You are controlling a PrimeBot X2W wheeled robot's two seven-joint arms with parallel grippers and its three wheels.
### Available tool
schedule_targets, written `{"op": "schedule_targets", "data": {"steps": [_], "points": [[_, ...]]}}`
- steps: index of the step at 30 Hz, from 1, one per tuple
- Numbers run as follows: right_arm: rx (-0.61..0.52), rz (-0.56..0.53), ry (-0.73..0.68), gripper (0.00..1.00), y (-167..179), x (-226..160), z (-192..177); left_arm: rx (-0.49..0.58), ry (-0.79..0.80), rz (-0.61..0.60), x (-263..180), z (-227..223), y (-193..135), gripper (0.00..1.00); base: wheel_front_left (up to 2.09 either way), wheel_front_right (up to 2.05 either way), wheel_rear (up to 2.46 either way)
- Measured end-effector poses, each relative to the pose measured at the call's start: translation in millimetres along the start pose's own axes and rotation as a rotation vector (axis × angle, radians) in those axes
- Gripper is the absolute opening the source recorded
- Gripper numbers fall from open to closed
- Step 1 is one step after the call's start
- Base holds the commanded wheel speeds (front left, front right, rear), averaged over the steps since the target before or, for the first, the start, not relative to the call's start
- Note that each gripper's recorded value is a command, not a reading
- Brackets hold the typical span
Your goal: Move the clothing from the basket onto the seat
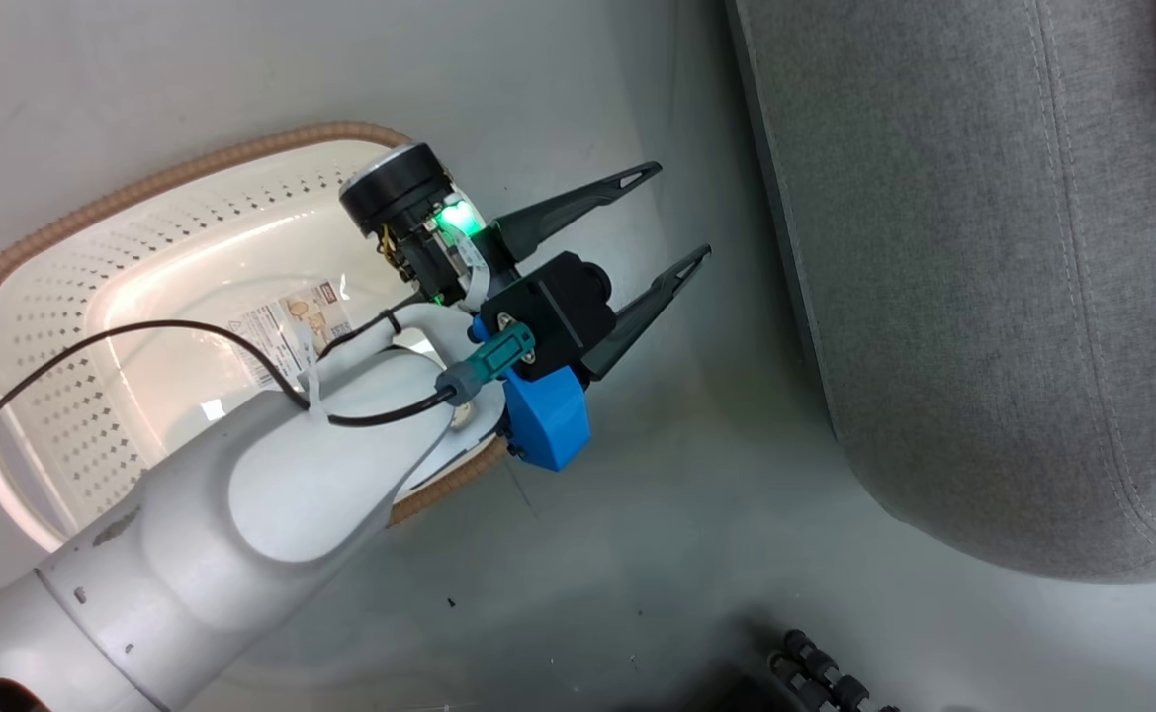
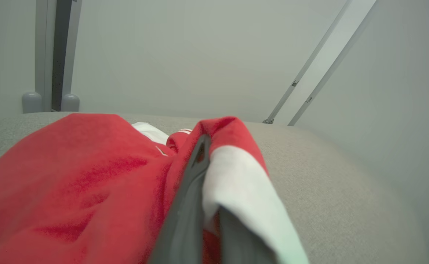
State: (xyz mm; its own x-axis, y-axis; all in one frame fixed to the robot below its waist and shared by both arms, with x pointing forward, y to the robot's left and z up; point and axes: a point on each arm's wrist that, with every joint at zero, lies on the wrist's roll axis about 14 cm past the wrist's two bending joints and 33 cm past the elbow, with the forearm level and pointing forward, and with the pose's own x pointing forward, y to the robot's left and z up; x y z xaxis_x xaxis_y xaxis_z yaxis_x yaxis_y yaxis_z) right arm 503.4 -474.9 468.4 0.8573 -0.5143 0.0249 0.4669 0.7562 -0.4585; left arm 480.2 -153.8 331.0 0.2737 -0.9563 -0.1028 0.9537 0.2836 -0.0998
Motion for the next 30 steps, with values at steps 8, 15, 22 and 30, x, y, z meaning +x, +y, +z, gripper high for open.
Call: {"op": "schedule_targets", "data": {"steps": [8,15,22,30], "points": [[0.023,-0.029,0.028,1.00,-24.1,-23.5,-4.6,0.015,-0.021,0.003,-2.7,21.8,-10.4,1.00,0.00,0.00,0.00],[0.066,-0.060,0.103,1.00,-44.1,-70.2,-27.1,0.049,-0.029,0.013,-8.8,43.5,-16.3,1.00,0.00,0.00,0.00],[0.086,-0.080,0.092,1.00,-60.6,-99.2,-20.5,0.067,-0.039,0.036,-15.7,63.8,-22.1,1.00,0.00,0.00,0.00],[0.117,0.009,-0.064,1.00,-38.4,-106.0,32.8,0.058,-0.082,0.176,-37.0,100.0,-10.8,1.00,0.00,0.00,0.00]]}}
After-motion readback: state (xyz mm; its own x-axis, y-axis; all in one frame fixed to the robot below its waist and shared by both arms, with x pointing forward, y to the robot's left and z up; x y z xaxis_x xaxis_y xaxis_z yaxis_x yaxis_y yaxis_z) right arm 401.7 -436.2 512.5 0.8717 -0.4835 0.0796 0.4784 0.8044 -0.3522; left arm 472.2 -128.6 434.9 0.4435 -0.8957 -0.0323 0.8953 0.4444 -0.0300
